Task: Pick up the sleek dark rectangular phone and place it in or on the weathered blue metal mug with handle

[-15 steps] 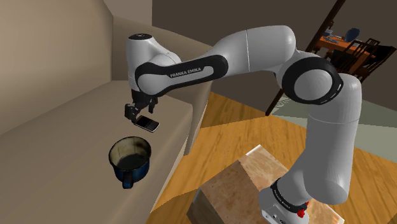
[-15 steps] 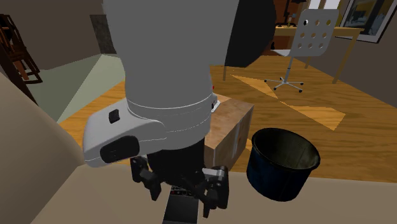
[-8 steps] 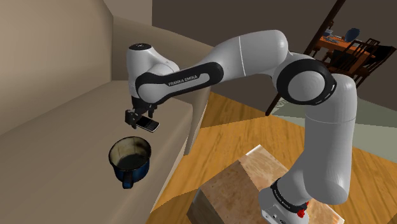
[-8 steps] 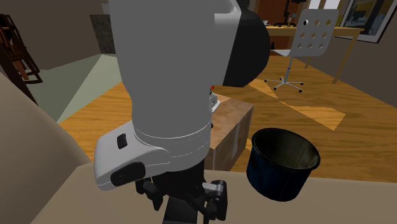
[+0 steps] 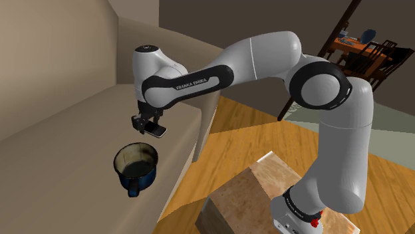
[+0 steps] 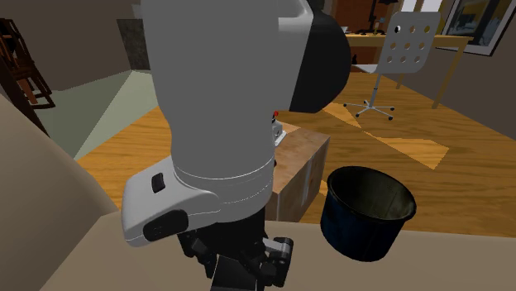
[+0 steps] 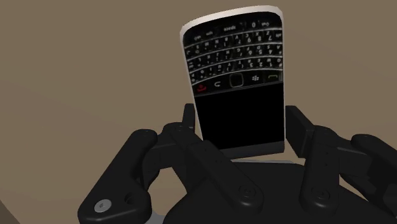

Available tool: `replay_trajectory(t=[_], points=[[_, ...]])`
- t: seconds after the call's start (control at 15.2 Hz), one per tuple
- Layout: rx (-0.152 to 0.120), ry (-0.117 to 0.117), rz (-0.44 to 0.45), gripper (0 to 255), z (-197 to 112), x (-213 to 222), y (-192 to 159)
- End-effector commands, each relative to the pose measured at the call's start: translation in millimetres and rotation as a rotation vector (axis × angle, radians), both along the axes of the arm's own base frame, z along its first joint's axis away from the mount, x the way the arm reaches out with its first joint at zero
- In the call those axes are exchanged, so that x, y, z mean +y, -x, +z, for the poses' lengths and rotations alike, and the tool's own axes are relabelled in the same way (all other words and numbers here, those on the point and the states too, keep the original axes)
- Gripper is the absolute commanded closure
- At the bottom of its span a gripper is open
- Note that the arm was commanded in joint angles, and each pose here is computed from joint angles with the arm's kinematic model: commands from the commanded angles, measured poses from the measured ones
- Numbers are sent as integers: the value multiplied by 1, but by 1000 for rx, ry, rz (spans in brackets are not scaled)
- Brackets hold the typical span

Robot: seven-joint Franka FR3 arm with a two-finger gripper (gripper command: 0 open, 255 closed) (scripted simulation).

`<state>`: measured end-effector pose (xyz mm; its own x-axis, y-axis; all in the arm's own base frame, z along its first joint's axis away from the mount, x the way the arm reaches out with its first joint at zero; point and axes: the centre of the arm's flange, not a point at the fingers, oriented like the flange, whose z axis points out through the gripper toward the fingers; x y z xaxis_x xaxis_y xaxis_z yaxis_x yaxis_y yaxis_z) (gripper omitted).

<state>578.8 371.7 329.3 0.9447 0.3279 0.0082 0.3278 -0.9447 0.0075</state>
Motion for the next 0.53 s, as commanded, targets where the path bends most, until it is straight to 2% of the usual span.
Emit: replay_trajectory(t=[0.0,0.46], points=[[2,1,0,255,-1,0,0],[2,1,0,255,4,0,0]])
